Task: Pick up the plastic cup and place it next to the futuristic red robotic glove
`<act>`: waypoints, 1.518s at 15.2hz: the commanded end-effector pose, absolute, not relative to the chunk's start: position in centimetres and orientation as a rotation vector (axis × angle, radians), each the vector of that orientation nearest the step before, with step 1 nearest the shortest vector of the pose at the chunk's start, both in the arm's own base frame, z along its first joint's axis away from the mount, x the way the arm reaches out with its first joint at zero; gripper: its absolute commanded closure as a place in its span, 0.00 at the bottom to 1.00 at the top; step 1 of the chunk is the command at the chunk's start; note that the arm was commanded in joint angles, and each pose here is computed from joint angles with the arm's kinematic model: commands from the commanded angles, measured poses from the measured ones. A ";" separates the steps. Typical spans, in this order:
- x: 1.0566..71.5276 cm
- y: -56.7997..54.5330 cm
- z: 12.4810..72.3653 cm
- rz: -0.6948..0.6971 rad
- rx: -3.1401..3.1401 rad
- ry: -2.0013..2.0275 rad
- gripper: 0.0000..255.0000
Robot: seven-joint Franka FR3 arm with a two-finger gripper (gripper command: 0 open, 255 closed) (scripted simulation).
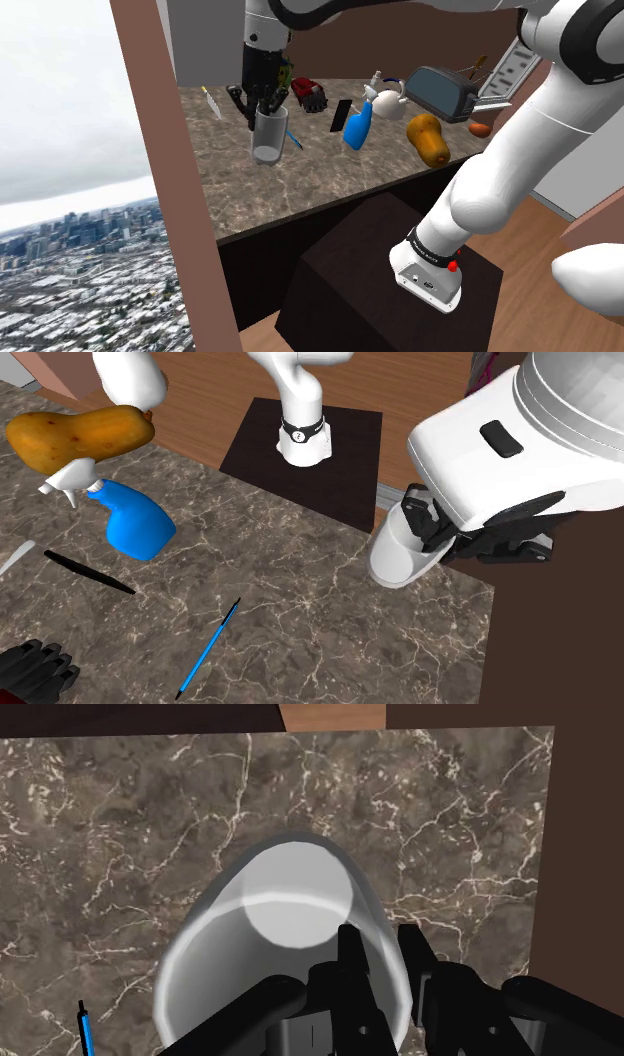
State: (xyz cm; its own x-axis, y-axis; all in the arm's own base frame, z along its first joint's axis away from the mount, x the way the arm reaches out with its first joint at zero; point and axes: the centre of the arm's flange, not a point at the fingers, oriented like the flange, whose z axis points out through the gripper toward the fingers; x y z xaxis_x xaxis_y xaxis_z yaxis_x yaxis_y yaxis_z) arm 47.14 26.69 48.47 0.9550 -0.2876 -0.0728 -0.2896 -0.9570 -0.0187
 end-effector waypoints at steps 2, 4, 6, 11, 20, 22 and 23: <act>47.1 26.7 50.0 0.108 -3.077 0.454 1.00; 47.1 26.7 51.0 0.108 -3.077 0.454 1.00; 47.1 26.7 52.1 0.108 -3.077 0.454 1.00; 47.1 26.7 54.7 0.108 -3.077 0.454 1.00; 47.9 24.1 58.0 0.108 -3.077 0.454 1.00; 48.7 21.6 58.0 0.108 -3.077 0.454 1.00; 49.1 20.4 58.0 0.108 -3.077 0.454 1.00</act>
